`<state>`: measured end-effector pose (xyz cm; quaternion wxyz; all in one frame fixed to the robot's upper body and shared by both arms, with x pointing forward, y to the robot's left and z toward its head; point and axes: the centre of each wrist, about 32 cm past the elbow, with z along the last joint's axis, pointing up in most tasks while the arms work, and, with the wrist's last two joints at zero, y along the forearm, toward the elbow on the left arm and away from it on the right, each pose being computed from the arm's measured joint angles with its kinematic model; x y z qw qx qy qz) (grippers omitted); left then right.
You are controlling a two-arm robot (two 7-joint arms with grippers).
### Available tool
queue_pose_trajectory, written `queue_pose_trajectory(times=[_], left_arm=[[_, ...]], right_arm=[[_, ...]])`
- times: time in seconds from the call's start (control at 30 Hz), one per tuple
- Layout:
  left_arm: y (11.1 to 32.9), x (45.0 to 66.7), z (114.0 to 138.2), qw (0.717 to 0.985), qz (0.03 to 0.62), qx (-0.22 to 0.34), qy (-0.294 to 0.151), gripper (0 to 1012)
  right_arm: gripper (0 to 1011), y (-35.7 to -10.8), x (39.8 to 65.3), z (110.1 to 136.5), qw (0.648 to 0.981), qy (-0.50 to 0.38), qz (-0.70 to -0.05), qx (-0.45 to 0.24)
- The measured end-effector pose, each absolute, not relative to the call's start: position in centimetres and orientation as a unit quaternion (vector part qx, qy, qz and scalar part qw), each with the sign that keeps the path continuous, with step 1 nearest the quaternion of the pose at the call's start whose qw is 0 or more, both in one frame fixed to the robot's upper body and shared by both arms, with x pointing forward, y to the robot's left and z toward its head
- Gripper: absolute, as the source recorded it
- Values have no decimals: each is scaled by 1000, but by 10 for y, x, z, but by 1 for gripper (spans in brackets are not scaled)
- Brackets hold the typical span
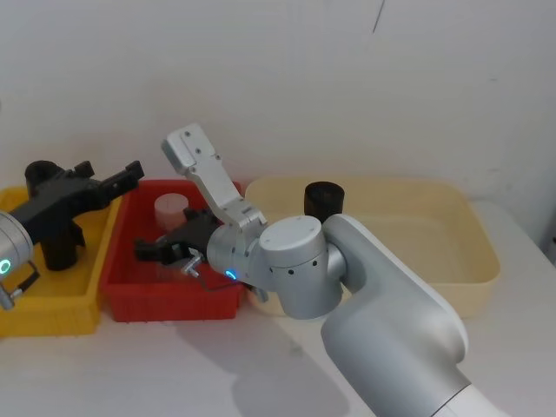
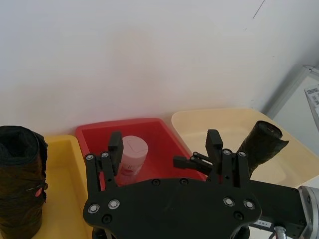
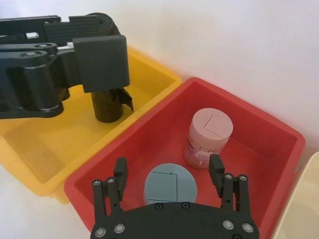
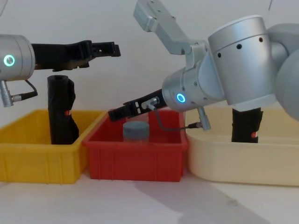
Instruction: Pick up the garbage bag with the one hand and transfer it to the other hand.
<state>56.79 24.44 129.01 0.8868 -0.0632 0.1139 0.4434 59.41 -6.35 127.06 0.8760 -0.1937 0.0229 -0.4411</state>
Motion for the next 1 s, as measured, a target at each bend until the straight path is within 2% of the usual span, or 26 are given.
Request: queue_pose_trajectory(times=[1.0], left_arm=[[244, 568, 1290, 887, 443, -63, 114, 1002]], right_arm=[[1001, -64, 598, 1265, 864, 96, -450, -206]])
